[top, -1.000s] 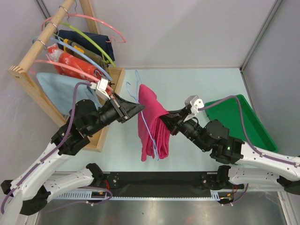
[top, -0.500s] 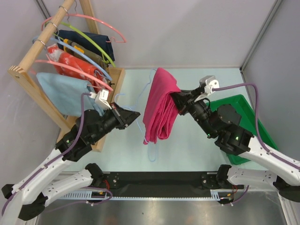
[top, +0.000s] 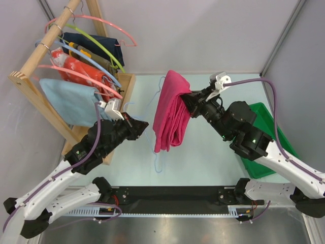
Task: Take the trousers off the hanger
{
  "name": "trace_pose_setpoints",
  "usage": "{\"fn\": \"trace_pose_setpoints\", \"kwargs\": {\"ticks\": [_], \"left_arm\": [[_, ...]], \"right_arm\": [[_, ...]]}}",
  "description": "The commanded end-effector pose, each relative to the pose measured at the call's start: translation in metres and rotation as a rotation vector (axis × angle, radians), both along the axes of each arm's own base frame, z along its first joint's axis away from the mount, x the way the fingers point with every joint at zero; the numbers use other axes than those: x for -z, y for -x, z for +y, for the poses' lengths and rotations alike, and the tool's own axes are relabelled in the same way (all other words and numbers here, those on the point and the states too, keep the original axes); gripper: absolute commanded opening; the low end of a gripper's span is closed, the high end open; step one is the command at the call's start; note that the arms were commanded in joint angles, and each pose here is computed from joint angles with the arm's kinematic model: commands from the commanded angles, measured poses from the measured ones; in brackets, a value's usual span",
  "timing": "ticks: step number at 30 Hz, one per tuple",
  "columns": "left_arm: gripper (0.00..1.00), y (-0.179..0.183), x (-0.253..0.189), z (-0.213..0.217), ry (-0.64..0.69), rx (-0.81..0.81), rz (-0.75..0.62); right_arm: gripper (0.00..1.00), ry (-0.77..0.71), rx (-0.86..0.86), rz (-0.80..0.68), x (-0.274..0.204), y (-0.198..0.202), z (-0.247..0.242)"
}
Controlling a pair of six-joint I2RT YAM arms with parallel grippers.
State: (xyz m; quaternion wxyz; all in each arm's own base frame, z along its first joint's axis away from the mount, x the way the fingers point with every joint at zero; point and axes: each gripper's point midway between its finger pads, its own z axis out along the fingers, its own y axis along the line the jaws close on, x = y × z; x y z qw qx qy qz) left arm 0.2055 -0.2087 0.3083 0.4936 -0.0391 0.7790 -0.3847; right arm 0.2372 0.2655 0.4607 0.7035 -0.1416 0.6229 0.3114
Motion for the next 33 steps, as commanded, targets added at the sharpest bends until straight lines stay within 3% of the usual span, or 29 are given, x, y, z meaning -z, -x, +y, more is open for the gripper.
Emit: {"fn": "trace_pose_setpoints", "kwargs": {"ticks": [1,10,16,21,26,33], "left_arm": [[0.00,-0.012,-0.011,0.011,-0.079,-0.053,-0.074],[0.00,-0.021,-0.004,0.007,-0.155,-0.048,-0.079],[0.00,-0.017,-0.008,0.012,-0.155,-0.047,-0.096],[0.00,-0.014,-0.008,0.025,-0.192,-0.075,-0.104],[0.01,-0.013,-0.011,0.032,-0.206,-0.095,-0.112],[0.00,-0.011,-0.016,0.025,-0.199,-0.055,-0.122]], "right_arm": [[0.00,-0.275,-0.164,-0.117,-0.095,0.035,-0.006],[0.00,-0.312,-0.307,-0.097,-0.097,0.058,0.004],[0.00,-0.241,-0.075,-0.086,-0.080,0.017,-0.015],[0.00,-0.220,0.177,-0.036,-0.060,-0.026,-0.058],[0.00,-0.163,0.457,-0.013,-0.045,-0.054,-0.131],[0.00,-0.035,0.870,0.022,-0.019,-0.054,-0.243]]}}
